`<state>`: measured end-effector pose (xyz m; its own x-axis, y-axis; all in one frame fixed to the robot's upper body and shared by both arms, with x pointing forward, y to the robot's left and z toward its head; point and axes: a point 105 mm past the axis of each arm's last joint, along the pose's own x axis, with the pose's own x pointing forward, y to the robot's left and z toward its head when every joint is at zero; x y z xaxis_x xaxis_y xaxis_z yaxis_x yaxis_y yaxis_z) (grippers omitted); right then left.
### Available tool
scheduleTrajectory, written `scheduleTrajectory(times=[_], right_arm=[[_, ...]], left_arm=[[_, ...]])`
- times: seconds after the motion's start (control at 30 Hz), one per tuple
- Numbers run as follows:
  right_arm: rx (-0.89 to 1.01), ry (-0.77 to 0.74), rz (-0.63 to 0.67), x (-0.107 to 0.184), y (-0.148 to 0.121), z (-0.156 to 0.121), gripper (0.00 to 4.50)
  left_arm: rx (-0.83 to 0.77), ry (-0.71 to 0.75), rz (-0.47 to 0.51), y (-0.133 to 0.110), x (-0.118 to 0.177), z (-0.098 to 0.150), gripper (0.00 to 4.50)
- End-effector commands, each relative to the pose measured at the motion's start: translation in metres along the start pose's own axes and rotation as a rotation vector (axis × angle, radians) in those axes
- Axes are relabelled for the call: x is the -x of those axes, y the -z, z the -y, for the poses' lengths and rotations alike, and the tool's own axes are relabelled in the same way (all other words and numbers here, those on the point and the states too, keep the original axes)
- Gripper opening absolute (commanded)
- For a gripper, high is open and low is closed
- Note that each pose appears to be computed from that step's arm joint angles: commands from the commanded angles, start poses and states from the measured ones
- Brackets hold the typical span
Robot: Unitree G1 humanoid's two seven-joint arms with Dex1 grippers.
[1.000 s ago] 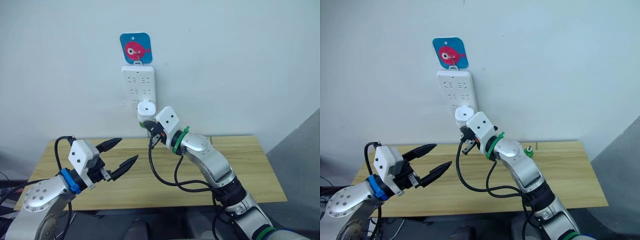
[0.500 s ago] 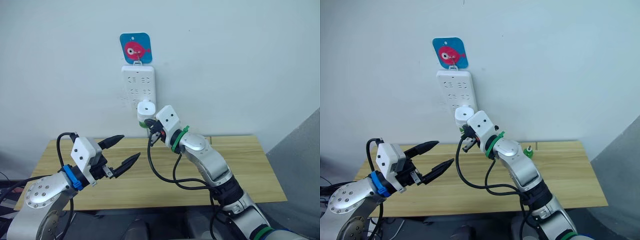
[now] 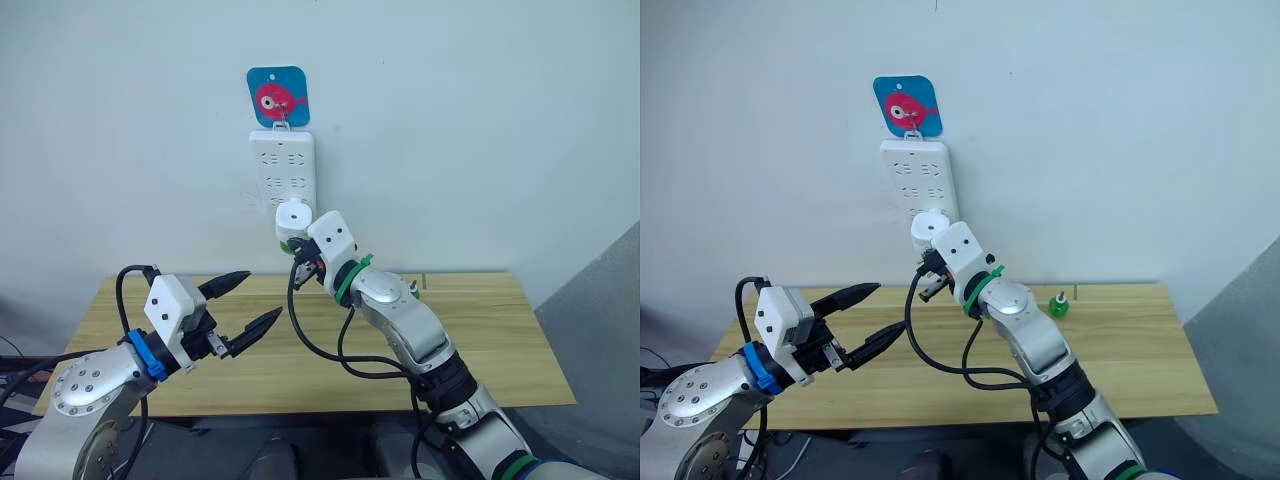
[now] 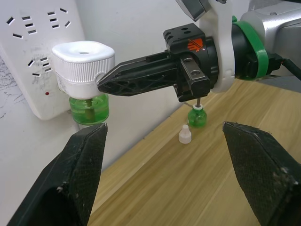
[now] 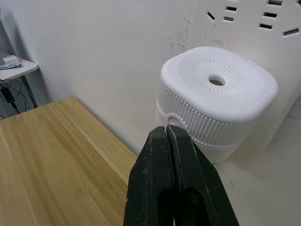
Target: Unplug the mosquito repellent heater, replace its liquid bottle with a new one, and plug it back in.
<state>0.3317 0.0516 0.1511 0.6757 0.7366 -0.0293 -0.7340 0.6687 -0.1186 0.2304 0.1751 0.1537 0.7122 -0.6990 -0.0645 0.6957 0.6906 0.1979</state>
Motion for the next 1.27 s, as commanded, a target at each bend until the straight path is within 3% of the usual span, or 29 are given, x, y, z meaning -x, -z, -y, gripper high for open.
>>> scheduleTrajectory(times=[0.03,0.37,0.57,0.67,0.83,1.0,1.27], right_arm=[[-0.014,0.034,0.066,0.005,-0.02,0.019,0.04],[0.09,-0.275,0.048,0.052,-0.023,-0.01,0.04],[0.245,-0.341,-0.027,0.091,-0.021,0.013,0.04],[0.327,-0.342,-0.118,0.116,-0.014,0.033,0.67],[0.416,-0.285,-0.341,0.169,0.009,0.078,2.45],[0.519,-0.212,-0.527,0.214,0.031,0.118,4.17],[0.486,-0.151,-0.577,0.241,0.039,0.143,4.17]], left_arm=[[-0.035,0.008,0.031,-0.007,-0.001,0.001,4.1],[0.005,-0.029,0.025,-0.001,0.007,-0.009,4.1],[0.009,-0.056,-0.078,0.017,0.029,-0.023,4.1],[-0.014,-0.007,-0.161,0.027,0.042,-0.028,4.5],[-0.018,0.047,-0.271,0.037,0.054,-0.041,4.5],[-0.086,-0.038,-0.403,0.052,0.065,-0.063,4.5],[-0.115,-0.12,-0.412,0.059,0.077,-0.076,4.5]])
